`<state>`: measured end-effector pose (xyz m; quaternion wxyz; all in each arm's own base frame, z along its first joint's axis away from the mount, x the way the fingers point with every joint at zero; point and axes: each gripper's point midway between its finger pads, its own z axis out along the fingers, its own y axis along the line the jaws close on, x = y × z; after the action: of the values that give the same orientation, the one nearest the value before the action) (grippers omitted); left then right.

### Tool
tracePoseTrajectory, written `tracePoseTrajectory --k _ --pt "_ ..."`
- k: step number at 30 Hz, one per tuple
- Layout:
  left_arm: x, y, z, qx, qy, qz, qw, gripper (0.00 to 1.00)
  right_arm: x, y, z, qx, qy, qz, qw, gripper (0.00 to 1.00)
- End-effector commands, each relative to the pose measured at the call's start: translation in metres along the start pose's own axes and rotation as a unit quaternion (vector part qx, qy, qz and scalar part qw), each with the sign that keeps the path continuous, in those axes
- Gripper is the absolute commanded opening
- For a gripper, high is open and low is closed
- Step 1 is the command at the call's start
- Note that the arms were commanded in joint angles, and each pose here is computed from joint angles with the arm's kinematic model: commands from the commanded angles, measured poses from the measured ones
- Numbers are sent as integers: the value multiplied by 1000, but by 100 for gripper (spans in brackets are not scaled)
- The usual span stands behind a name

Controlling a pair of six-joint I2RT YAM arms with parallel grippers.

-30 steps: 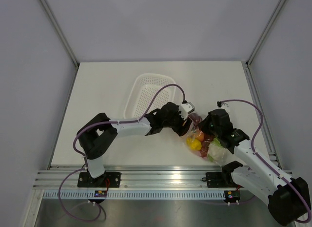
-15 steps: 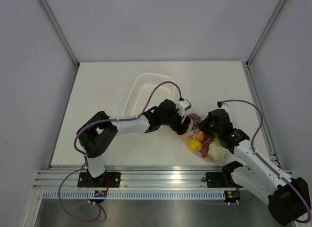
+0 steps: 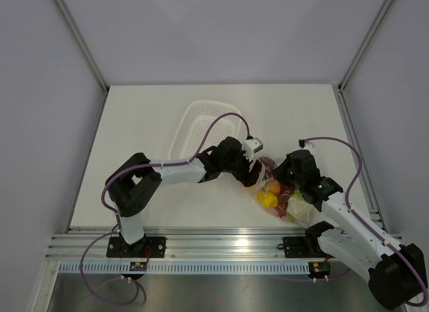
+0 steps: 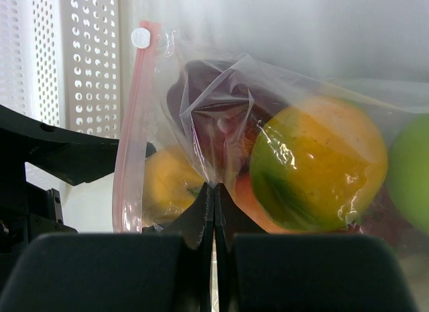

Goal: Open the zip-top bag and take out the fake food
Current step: Pick up the fake fruit from the zipper food storage bag.

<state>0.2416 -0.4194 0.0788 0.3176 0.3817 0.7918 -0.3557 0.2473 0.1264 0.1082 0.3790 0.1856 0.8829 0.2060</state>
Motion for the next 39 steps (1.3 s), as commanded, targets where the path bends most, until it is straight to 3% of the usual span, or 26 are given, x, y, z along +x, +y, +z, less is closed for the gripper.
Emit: tracePoseTrajectory --k 1,11,21,28,39 --pt "22 -3 -9 6 40 -15 999 75 -10 0 -1 3 -20 6 1000 0" --pt "24 -5 -9 14 47 -19 999 77 -9 -1 -1 6 -20 6 1000 0" --pt "25 -1 -11 0 49 -16 999 46 -10 -1 -3 6 -23 7 1000 0" --pt "-30 2 -42 -46 -83 -3 995 40 -17 -15 -6 41 -47 26 998 0" --pt "-86 11 -67 -93 -220 -39 970 40 -15 -10 -4 27 -39 21 999 0"
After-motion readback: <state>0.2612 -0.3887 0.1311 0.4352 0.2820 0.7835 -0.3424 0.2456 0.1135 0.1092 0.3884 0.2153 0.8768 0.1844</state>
